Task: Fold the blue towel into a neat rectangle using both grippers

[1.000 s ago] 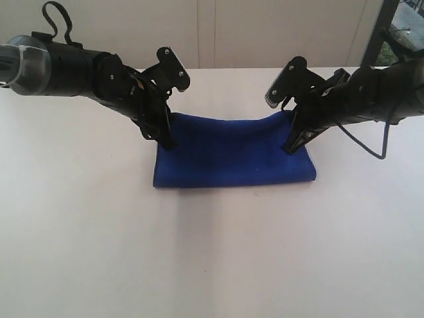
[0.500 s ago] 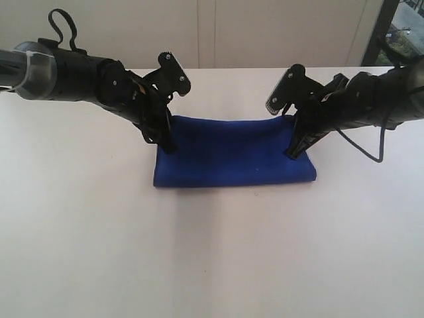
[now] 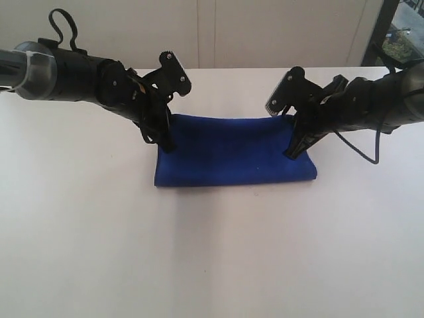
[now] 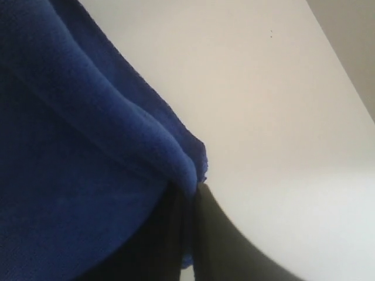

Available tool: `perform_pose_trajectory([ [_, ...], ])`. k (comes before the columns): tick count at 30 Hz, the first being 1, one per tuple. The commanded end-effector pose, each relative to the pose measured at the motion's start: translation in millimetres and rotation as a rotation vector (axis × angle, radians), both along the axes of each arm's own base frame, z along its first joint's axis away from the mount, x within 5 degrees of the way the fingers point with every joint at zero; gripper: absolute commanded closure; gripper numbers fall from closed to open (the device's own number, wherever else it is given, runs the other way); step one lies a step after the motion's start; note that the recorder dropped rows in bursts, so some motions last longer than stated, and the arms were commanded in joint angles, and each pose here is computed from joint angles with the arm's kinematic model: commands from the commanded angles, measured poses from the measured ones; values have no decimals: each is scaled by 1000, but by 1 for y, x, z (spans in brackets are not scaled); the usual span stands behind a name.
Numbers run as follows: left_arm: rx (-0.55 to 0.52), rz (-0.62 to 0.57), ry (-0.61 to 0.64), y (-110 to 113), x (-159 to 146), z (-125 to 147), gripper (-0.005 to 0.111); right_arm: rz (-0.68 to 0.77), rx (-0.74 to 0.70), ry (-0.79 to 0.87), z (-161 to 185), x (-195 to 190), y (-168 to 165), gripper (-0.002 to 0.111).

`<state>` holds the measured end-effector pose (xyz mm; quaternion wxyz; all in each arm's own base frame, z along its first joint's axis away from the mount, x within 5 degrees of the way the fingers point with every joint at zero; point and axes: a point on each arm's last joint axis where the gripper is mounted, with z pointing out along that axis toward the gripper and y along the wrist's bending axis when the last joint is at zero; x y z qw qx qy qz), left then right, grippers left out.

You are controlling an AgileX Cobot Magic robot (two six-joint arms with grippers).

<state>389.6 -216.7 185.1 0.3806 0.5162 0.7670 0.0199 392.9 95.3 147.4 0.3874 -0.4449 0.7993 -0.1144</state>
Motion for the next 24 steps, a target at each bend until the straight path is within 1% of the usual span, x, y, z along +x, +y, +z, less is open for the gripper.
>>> perform_pose_trajectory([
  [1,-6,4,-6,0,1,2,106,-8,-1,-19,2,2,-2,99],
  [3,-6,4,-6,0,1,2,102,-9,-1,-21,3,2,-2,92],
  [5,-6,4,-6,0,1,2,92,-10,-1,-25,3,2,-3,86],
  [9,-6,4,-6,0,1,2,70,-13,-1,-38,4,3,-3,78],
  [11,-6,4,-6,0,1,2,64,-14,-1,-42,4,3,-3,76],
  [15,-6,4,-6,0,1,2,62,-28,8,-57,5,4,-3,75],
  [19,-6,4,-6,0,1,2,62,-63,40,-85,8,6,-4,64],
  [20,-6,4,-6,0,1,2,62,-66,42,-89,9,6,-4,64],
  [22,-7,5,-6,0,1,2,62,-81,61,-94,11,6,-4,64],
  [24,-6,7,2,1,0,1,63,-131,122,-86,14,6,-4,67],
])
